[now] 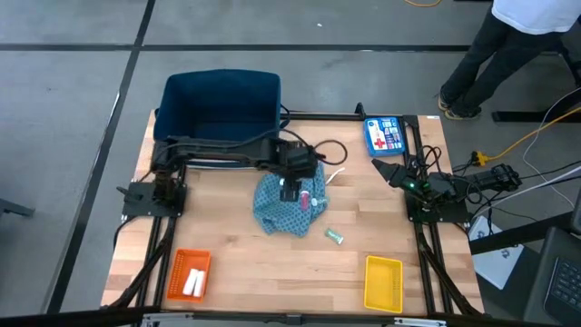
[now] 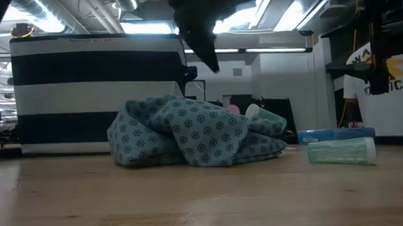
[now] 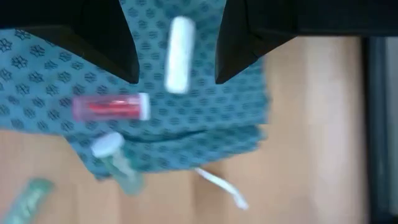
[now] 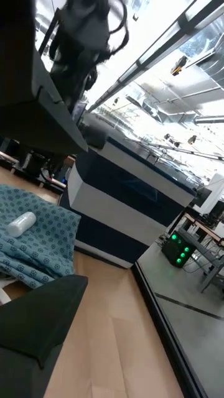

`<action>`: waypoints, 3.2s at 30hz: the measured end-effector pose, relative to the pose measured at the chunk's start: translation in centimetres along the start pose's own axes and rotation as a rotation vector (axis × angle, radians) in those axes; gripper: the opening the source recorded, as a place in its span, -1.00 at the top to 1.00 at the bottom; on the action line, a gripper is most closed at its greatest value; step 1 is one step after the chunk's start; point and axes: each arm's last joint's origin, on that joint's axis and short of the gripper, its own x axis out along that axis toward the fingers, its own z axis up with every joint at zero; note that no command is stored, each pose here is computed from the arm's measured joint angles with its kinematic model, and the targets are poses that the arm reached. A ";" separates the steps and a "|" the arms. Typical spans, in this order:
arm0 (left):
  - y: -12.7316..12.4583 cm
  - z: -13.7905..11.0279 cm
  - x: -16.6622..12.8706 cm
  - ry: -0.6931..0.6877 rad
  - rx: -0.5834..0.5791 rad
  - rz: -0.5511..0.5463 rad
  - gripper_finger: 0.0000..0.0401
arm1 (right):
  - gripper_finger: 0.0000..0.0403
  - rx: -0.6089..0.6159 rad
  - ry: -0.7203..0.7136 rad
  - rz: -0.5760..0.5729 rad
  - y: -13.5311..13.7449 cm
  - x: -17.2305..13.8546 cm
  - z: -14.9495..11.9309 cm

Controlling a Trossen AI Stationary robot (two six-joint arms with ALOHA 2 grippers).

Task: Pick & Place Medicine items
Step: Put the white rolled gauze into the orange bin

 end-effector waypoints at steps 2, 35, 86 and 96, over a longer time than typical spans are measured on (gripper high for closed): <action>-0.2 0.0 1.5 0.023 0.023 -0.050 -0.04 | -0.66 0.001 -0.001 0.000 0.0 0.0 0.0; 1.3 -3.2 9.5 0.346 -0.042 -0.137 -0.03 | -0.66 -0.027 -0.015 -0.012 0.0 0.0 0.0; -1.7 2.5 -9.7 0.070 -1.019 -0.165 0.73 | -0.66 -0.059 0.053 0.040 0.1 0.0 -0.2; -11.2 -1.0 -16.4 0.045 -1.174 0.036 0.69 | -0.66 -0.040 0.071 0.054 0.2 0.0 -0.2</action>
